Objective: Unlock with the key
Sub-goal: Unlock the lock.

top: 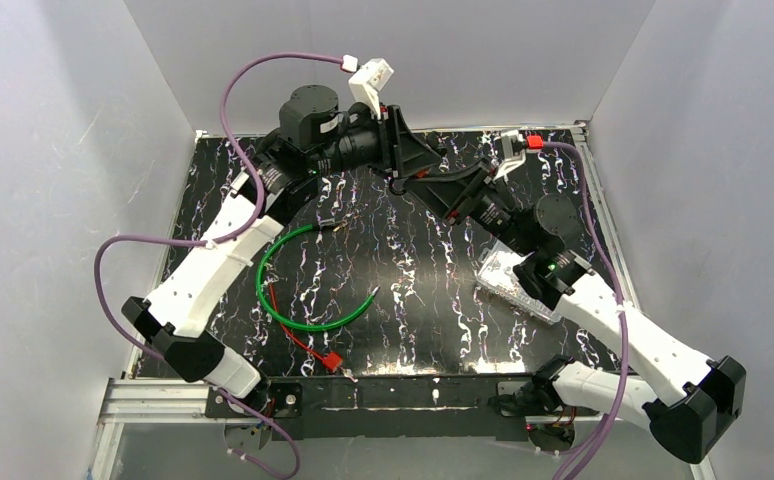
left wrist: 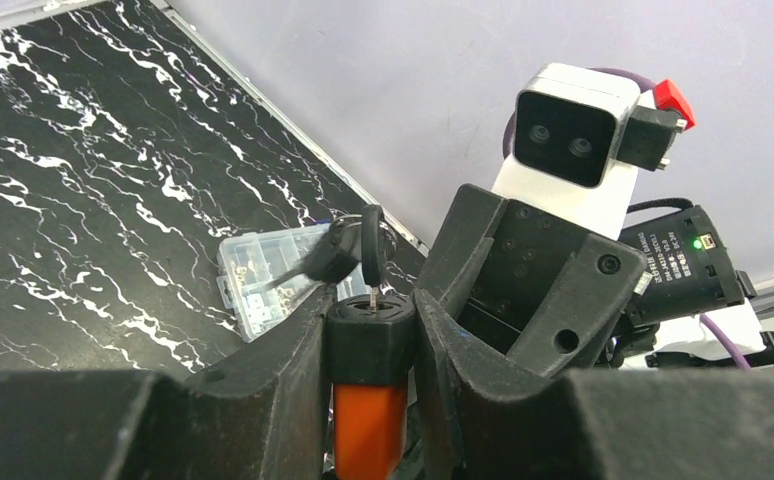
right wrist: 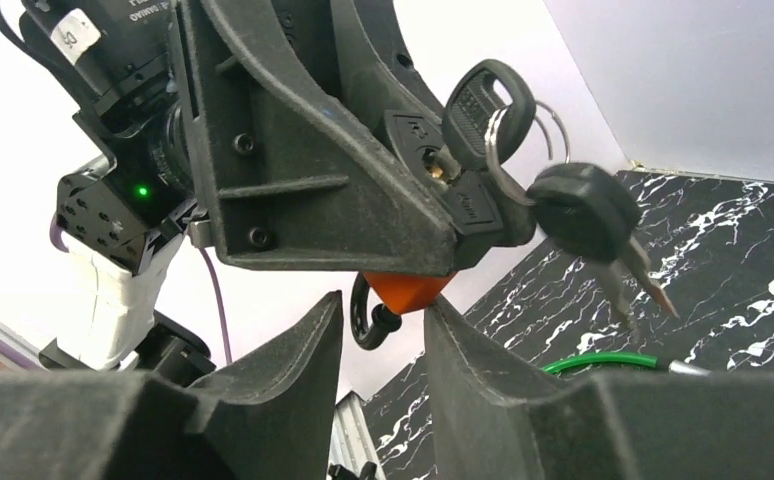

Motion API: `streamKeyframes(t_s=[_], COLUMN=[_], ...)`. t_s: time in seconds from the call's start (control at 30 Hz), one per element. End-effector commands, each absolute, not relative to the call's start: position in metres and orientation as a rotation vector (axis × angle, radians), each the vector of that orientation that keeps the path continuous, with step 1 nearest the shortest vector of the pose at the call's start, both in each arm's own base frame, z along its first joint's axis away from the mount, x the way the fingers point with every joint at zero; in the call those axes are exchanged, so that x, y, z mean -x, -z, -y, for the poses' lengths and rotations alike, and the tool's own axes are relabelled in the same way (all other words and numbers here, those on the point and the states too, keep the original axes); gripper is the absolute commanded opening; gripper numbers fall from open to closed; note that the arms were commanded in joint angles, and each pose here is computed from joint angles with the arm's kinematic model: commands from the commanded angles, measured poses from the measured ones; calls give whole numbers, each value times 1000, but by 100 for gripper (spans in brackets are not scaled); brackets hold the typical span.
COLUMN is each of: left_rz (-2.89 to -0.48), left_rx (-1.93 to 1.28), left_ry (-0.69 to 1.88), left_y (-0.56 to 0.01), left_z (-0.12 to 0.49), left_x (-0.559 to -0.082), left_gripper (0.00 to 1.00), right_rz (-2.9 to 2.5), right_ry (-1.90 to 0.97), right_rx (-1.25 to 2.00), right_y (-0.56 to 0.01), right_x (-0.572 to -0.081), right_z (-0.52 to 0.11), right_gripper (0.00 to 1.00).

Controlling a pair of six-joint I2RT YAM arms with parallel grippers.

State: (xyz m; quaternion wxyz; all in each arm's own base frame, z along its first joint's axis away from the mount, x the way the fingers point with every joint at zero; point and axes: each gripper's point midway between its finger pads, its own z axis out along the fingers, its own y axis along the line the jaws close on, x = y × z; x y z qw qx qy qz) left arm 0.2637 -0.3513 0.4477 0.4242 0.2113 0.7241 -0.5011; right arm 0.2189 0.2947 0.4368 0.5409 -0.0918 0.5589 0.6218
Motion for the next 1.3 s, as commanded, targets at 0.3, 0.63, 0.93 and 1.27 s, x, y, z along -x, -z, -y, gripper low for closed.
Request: streamKeyframes(t_s=[0.3,0.63,0.93,1.27], left_rz=[-1643,-1622,-1631,-1670], left_rx=[-591,-652,-703,-588], left_ry=[1286,1223,1218,1042], left_y=[-488,-480,-468,-470], left_z=[341,338,335,317], left_x=[-245,-245,-237,-262], left_gripper=[0,0,0,0], right_rz=[-1416,-1471,-1516,-1667], right_ry=[-1302,-1109,-1025,-814], right_rx=[282,257,304,323], right_y=[-452,-439,-439,-432], right_x=[-214,-212,-208,-214], right_z=[-298,-274,-265,-267], right_gripper=[22,1,1,19])
